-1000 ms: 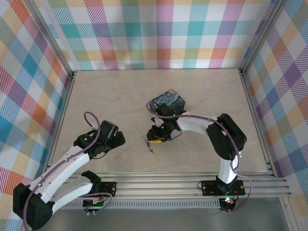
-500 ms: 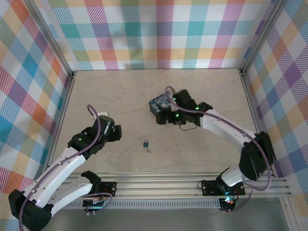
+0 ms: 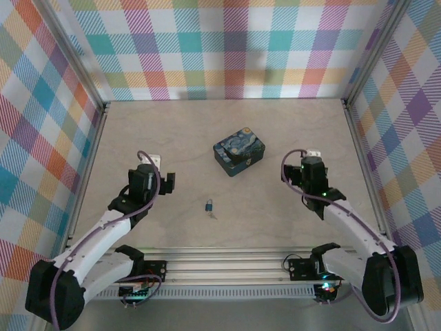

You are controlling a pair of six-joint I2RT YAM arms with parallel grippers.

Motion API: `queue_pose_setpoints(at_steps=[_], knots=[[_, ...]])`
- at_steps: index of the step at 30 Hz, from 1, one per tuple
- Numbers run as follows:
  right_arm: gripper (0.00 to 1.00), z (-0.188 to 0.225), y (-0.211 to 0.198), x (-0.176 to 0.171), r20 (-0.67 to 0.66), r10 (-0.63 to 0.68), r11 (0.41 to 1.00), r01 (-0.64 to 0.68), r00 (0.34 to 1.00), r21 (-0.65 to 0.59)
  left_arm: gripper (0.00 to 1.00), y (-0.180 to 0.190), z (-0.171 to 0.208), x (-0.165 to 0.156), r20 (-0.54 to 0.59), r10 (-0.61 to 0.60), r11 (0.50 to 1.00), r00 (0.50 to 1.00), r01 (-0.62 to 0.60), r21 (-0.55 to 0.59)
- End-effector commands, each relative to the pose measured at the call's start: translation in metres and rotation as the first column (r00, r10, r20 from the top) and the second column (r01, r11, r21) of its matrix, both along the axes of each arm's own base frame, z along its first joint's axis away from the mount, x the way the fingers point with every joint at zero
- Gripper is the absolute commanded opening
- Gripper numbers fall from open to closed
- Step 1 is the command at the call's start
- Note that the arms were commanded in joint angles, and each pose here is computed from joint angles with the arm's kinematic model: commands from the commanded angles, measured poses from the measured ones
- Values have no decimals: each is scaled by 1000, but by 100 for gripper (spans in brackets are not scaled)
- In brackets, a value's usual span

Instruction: Unlock a padlock with a key

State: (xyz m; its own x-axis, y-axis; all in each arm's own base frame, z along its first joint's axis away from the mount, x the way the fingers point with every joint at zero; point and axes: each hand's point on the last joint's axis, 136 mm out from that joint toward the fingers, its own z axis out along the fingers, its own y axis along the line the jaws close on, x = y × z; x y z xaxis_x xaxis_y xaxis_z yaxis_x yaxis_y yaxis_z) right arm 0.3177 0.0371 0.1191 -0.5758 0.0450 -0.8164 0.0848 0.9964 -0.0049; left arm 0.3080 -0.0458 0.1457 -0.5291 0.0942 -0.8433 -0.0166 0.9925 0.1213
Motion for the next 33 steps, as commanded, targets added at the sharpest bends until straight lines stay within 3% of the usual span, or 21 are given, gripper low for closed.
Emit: queue_pose_setpoints(at_steps=[1, 6, 9, 16, 24, 27, 33], knots=[[100, 22, -21, 26, 188, -38, 998, 46, 981, -37, 100, -1, 20, 21, 178, 0, 991, 984, 24, -129], [100, 2, -28, 46, 208, 11, 999, -1, 978, -51, 100, 33, 4, 24, 240, 110, 984, 965, -72, -164], [100, 2, -22, 54, 270, 63, 997, -49, 961, -59, 100, 48, -13, 25, 203, 144, 980, 968, -111, -166], [100, -8, -17, 65, 320, 95, 995, -96, 943, -15, 100, 57, -28, 38, 211, 182, 968, 960, -138, -207], [100, -25, -16, 75, 278, 107, 994, -109, 955, -8, 100, 42, -47, 86, 155, 89, 982, 984, -61, -178], [100, -26, -23, 78, 264, 75, 997, -82, 962, 15, 100, 37, -66, 91, 139, 57, 984, 989, -32, -176], [100, -27, -29, 79, 254, 55, 997, -69, 966, 45, 100, 36, -67, 91, 133, 49, 984, 990, -26, -174]])
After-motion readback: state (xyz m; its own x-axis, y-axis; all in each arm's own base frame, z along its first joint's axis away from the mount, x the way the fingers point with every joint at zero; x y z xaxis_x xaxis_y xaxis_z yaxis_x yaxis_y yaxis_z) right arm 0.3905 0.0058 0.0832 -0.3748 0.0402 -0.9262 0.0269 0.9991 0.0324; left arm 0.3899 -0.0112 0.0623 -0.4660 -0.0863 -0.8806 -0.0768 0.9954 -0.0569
